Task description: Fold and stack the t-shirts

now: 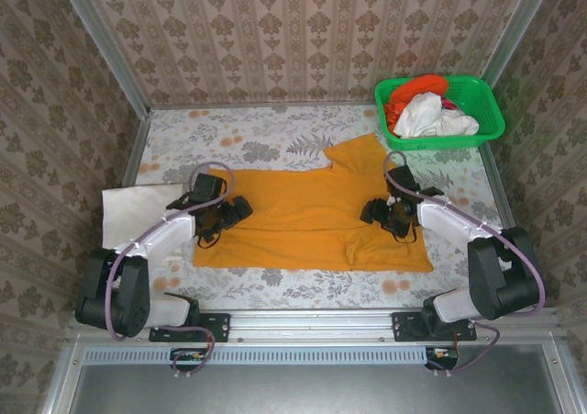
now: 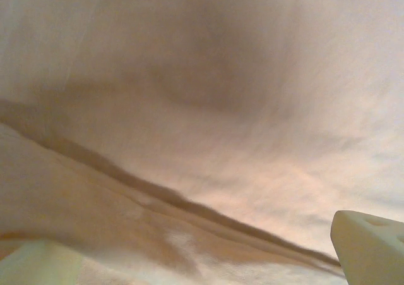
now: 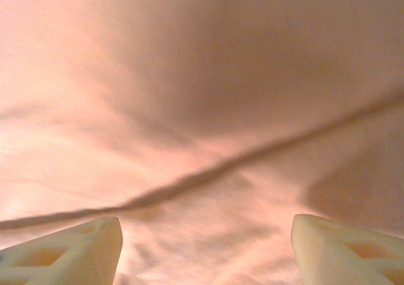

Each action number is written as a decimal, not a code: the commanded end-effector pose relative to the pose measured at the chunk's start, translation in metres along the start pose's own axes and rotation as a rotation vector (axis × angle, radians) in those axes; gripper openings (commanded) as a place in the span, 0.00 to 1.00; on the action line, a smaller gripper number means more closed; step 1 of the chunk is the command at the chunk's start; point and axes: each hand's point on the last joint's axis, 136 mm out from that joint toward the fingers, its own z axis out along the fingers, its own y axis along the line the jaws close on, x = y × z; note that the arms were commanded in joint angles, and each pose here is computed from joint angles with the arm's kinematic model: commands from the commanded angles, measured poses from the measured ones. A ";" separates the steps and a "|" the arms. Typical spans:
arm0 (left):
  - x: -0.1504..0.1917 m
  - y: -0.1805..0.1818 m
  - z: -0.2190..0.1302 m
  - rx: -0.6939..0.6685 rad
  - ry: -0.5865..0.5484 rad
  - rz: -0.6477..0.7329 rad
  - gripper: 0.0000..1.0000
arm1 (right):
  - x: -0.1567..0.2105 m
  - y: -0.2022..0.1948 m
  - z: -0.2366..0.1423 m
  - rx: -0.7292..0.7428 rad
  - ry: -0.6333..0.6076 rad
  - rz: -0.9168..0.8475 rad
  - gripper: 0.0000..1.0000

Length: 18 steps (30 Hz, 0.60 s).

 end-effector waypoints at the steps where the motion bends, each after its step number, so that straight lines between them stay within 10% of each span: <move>1: -0.052 -0.018 -0.016 0.004 -0.107 0.052 1.00 | -0.051 0.023 -0.025 -0.028 -0.154 -0.076 0.73; 11: -0.143 -0.016 0.016 -0.150 -0.135 -0.062 0.88 | -0.080 0.048 -0.012 -0.083 -0.175 -0.079 0.73; 18: -0.171 -0.002 0.055 -0.249 -0.097 -0.143 0.58 | -0.071 0.042 0.000 -0.081 -0.143 -0.060 0.73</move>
